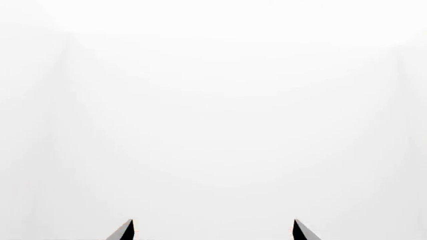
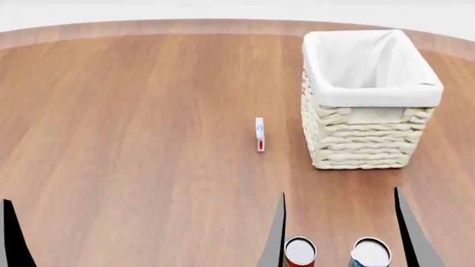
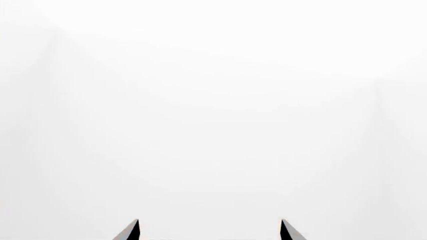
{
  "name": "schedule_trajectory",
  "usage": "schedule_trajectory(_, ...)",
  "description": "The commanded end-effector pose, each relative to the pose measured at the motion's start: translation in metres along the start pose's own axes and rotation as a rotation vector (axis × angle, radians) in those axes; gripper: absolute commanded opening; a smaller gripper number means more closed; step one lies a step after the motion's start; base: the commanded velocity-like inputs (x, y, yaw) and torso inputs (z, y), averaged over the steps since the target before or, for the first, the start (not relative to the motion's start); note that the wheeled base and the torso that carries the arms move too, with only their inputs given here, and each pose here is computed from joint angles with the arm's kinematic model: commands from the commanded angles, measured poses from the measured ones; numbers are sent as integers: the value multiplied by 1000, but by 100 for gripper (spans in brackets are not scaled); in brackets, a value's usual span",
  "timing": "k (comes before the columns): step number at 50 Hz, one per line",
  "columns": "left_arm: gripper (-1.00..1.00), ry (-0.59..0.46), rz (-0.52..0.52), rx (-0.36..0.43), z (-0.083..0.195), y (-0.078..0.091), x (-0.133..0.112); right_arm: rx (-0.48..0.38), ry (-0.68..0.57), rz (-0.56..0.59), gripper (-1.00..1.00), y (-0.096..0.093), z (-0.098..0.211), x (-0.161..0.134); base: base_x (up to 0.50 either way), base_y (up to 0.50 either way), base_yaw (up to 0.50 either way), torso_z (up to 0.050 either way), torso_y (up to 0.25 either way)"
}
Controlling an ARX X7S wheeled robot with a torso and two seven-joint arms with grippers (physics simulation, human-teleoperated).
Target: Pick up the alphabet soup and the cream cheese box, and put them in the basket.
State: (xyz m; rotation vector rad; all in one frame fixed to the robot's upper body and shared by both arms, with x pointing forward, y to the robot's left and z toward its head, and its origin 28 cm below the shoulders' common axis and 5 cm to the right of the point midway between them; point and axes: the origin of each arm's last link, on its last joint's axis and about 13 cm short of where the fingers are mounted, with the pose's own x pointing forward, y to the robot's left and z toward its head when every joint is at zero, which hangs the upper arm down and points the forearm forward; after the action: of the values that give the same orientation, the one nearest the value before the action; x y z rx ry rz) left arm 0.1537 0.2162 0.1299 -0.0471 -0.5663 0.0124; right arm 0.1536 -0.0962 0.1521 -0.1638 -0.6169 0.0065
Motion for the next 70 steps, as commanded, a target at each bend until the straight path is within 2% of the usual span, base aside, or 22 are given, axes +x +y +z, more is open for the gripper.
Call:
schedule_trajectory(1,100,2,17,-10,-3,2,-5,-2,13,-32,100,-1,-4,-7,227,0,0,0,0)
schedule_trajectory(6,100,23,13,11,-8,0,-4,17,20,-34,100,-1,-8,-8,224,0,0,0,0)
schedule_trajectory(70,100,27,11,26,-11,1,-5,21,32,-36,100,-1,-11,-8,225,0,0,0,0)
